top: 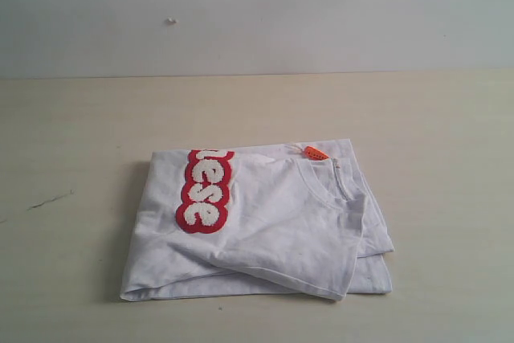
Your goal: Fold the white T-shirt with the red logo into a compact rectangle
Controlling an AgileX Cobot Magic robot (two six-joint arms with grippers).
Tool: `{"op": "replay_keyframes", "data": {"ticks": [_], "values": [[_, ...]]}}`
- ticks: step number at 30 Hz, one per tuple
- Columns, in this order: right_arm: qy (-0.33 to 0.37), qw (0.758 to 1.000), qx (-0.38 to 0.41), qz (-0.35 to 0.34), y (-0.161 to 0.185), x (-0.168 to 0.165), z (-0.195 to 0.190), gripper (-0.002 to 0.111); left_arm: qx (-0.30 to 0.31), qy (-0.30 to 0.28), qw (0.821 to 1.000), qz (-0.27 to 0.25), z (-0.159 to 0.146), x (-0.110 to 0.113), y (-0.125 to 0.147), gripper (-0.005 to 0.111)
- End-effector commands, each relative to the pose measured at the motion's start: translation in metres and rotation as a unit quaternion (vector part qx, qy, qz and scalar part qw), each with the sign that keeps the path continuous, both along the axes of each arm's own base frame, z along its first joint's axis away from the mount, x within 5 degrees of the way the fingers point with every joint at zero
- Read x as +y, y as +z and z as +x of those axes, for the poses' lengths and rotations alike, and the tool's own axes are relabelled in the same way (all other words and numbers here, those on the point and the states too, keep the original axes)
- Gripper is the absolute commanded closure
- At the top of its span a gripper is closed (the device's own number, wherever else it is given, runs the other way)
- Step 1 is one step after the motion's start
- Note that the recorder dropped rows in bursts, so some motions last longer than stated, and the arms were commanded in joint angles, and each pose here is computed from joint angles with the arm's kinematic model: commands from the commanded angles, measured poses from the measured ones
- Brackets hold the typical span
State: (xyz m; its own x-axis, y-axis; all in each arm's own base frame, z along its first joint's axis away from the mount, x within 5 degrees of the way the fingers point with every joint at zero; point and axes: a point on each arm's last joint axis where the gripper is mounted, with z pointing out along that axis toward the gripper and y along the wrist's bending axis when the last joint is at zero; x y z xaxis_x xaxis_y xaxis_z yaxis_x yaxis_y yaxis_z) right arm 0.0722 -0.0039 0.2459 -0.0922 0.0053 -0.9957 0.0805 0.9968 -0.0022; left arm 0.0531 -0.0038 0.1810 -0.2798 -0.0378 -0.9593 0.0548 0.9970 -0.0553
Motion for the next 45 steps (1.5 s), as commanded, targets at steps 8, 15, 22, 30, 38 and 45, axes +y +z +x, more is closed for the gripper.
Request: {"op": "replay_keyframes", "data": {"ticks": [8,15,22,30,38,45], "values": [[-0.042,0.998,-0.04,0.009,-0.017,-0.003,-0.012,0.108,-0.006,0.001,1.0,-0.007,0.0,0.0,0.0,0.107],[-0.058,0.994,-0.068,0.06,-0.013,-0.006,-0.013,0.108,-0.006,0.001,1.0,-0.007,0.0,0.0,0.0,0.107],[-0.073,0.993,-0.081,0.036,-0.011,-0.008,-0.015,0.108,-0.006,0.001,1.0,-0.007,0.0,0.0,0.0,0.107],[-0.084,0.995,-0.042,0.027,-0.018,-0.01,-0.016,0.108,-0.006,0.001,1.0,-0.007,0.0,0.0,0.0,0.107],[-0.095,0.995,0.016,0.026,-0.033,-0.011,-0.02,0.108,-0.006,0.001,1.0,-0.007,0.0,0.0,0.0,0.107],[-0.093,0.994,0.057,0.013,-0.041,-0.01,-0.024,0.108,-0.006,0.001,1.0,-0.007,0.0,0.0,0.0,0.107]]}}
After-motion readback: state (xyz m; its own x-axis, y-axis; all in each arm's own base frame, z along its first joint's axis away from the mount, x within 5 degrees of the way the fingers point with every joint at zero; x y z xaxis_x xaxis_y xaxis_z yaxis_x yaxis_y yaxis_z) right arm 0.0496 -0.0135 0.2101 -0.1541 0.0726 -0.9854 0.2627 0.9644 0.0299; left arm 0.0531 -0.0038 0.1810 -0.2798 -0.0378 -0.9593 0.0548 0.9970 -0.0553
